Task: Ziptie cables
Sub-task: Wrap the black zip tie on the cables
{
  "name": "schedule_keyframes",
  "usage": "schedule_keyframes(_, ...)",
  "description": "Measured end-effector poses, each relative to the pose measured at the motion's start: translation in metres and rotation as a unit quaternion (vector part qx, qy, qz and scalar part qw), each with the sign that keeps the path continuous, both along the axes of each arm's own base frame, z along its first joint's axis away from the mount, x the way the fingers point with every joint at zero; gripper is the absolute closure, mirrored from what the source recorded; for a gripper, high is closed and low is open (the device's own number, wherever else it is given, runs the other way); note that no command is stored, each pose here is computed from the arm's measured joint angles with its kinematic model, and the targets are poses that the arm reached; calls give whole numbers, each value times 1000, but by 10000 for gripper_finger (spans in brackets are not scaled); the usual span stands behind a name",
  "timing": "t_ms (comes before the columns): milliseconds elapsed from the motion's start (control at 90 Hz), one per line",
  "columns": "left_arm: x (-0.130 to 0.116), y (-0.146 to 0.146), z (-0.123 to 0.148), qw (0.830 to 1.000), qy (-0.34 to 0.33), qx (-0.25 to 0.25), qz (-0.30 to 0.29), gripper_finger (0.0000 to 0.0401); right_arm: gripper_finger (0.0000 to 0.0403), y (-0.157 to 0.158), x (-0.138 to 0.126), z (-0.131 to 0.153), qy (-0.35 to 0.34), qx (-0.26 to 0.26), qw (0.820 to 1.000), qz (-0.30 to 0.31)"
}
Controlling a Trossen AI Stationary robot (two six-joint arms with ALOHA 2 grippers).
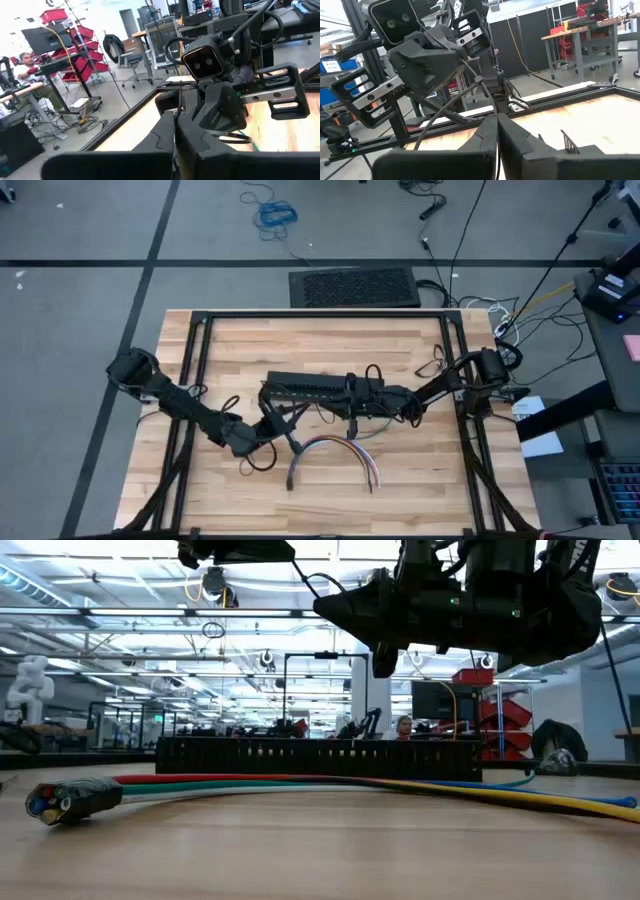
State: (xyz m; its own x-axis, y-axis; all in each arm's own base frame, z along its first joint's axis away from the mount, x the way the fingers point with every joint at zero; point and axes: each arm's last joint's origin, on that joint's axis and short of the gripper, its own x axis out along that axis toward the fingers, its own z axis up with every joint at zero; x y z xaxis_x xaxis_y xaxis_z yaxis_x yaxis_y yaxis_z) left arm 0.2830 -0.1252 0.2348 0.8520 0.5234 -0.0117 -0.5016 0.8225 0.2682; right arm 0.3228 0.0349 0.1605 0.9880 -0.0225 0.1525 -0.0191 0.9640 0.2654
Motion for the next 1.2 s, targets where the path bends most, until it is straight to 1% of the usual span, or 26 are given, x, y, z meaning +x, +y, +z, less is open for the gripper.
schedule_keyframes(100, 0, -1, -1, 1000, 2, 0, -1, 399, 403, 1, 1, -2, 14, -4, 1000, 16)
schedule_keyframes(200, -4, -4, -1, 1000, 17, 5, -9, 399, 398, 3, 1, -4, 33, -12, 997, 61)
schedule_keyframes(233, -6, -4, -1, 1000, 19, -3, -11, 400, 392, 4, 1, -4, 42, -18, 996, 79)
schedule_keyframes(289, -9, -3, 0, 999, 20, -24, -17, 400, 377, 5, 0, -5, 61, -33, 992, 107)
schedule_keyframes(367, -12, -2, -3, 997, 36, -59, -45, 400, 346, 7, -3, -5, 95, -61, 985, 131)
schedule_keyframes(467, -16, -1, -10, 988, 63, -115, -78, 400, 302, 7, -8, -3, 143, -100, 976, 132)
schedule_keyframes(589, -22, 0, -24, 974, 118, -174, -89, 401, 255, 4, -17, 5, 198, -127, 965, 113)
schedule_keyframes(667, -27, 1, -32, 962, 151, -208, -87, 401, 241, 2, -24, 9, 234, -138, 957, 102)
schedule_keyframes(767, -31, 1, -38, 946, 186, -247, -94, 401, 238, 3, -24, 11, 301, -154, 935, 106)
schedule_keyframes(844, -34, 0, -42, 933, 213, -270, -105, 401, 239, 9, -16, 9, 344, -175, 914, 122)
schedule_keyframes(922, -36, -1, -45, 922, 232, -289, -113, 401, 240, 15, -3, 5, 365, -201, 898, 139)
schedule_keyframes(1011, -41, -3, -49, 910, 255, -309, -109, 401, 240, 21, 17, 2, 360, -226, 891, 158)
schedule_keyframes(1089, -49, -6, -52, 901, 274, -326, -86, 401, 241, 25, 33, 1, 349, -239, 888, 177)
schedule_keyframes(1144, -54, -9, -51, 898, 277, -336, -66, 401, 241, 27, 44, -1, 344, -249, 885, 189)
schedule_keyframes(1200, -58, -14, -47, 896, 276, -342, -58, 401, 241, 29, 53, -5, 343, -257, 880, 207)
